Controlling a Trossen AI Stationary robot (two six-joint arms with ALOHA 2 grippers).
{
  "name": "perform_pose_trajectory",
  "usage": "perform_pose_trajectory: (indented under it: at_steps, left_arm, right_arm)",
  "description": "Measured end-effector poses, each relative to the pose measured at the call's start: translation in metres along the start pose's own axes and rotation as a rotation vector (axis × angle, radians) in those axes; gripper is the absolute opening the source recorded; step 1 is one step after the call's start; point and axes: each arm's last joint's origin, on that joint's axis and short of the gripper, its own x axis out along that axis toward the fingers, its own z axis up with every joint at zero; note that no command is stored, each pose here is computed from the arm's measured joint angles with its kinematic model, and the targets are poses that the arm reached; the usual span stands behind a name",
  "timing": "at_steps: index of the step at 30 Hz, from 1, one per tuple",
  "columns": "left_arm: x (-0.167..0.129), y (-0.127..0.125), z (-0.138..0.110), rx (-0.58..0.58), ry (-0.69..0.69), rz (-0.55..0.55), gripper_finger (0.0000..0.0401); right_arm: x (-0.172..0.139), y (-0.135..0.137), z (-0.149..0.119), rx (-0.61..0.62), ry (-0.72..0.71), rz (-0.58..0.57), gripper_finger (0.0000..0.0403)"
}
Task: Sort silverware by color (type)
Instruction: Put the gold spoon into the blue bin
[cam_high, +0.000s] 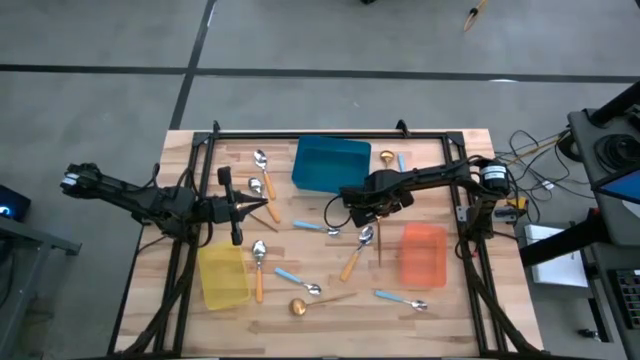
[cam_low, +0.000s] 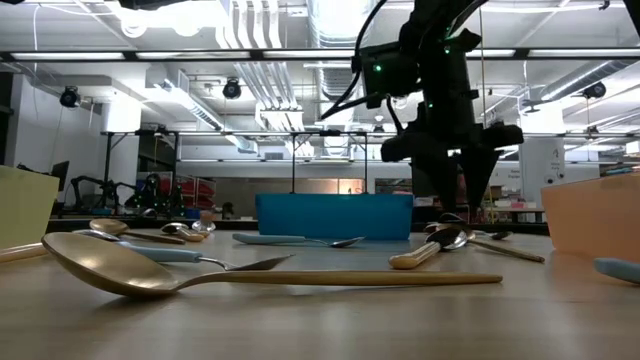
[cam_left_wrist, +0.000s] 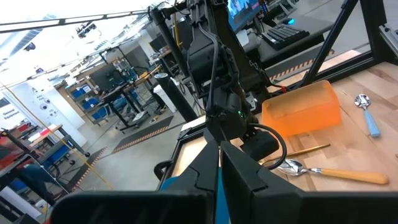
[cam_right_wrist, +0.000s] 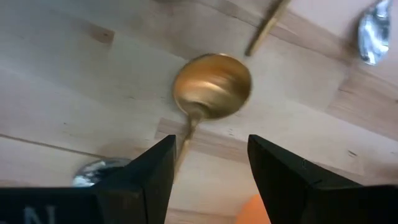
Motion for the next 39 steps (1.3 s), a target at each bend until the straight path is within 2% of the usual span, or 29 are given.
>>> perform_pose_trajectory:
  at_steps: [21, 39]
  left_arm:
    - [0.0, 0.0, 0.0, 0.0, 0.0, 0.0, 0.0]
    - [0.0, 0.0, 0.0, 0.005, 0.0, 0.001, 0.0]
  right_arm:
    - [0.042, -0.011, -0.011, 0.07, 0.031, 0.026, 0.0192]
    - [0.046, -0.01, -0.01, 0.091, 0.006, 0.052, 0.0183]
